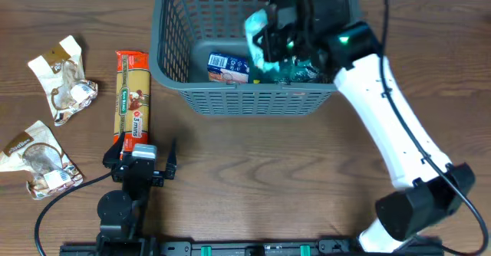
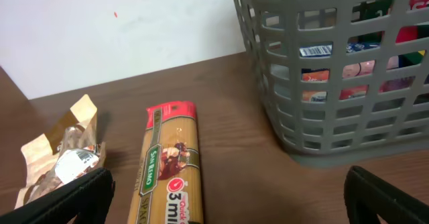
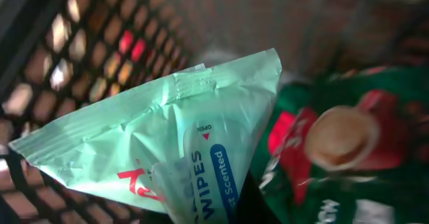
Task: Pack container
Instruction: 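Carry the wipes packet left and lower it into the basket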
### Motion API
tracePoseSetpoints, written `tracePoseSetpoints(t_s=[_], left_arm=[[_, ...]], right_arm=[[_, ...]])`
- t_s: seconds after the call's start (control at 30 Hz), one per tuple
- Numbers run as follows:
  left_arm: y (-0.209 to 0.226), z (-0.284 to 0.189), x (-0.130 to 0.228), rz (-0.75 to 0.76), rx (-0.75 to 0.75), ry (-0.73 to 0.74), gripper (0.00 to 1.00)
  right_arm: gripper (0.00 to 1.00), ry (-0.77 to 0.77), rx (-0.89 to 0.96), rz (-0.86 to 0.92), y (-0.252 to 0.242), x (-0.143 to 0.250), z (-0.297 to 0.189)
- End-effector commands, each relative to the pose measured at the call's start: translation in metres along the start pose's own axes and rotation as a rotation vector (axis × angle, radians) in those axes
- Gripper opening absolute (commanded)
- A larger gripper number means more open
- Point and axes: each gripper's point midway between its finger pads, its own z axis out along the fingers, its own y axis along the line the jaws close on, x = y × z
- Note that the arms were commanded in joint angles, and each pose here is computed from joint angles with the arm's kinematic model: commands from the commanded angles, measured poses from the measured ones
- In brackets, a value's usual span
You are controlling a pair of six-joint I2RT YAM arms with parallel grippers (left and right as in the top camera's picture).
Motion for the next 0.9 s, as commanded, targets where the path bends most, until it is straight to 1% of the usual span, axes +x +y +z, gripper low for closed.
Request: tracePoseSetpoints(t_s=[0.0,0.1,0.27,0.6,0.73,0.8,0.87], left_arm=[[-0.006,0.002,0.014,0.012,0.023,0.032,0.99],[-0.006,0.002,0.014,0.012,0.023,0.032,0.99],[-0.006,0.002,0.014,0.012,0.023,0.032,0.99],[-0.006,0.002,0.014,0.012,0.023,0.032,0.99],[-0.006,0.002,0.014,0.012,0.023,0.032,0.99],[-0.006,0.002,0.014,0.012,0.023,0.032,0.99],[-0.006,0.002,0.014,0.012,0.023,0.032,0.99]], right_arm=[[0.02,0.056,-0.05,-0.096,0.013,0.01,0.014],[0.01,0.109,-0.053,-0.1,0.012,0.023,0.023],[0.01,0.132,-0.166,-0.195,0.029,0.03,0.023],[0.01,0.214,-0.187,-0.286,0.031,0.053,0.02],[0.01,0.238,-0.188,-0.285,0.03,0.058,0.019],[0.08,0.245,-0.187,-0.283,0.03,0.06,0.018],[0.1,0.249,-0.187,-0.282,0.03,0.061,0.018]])
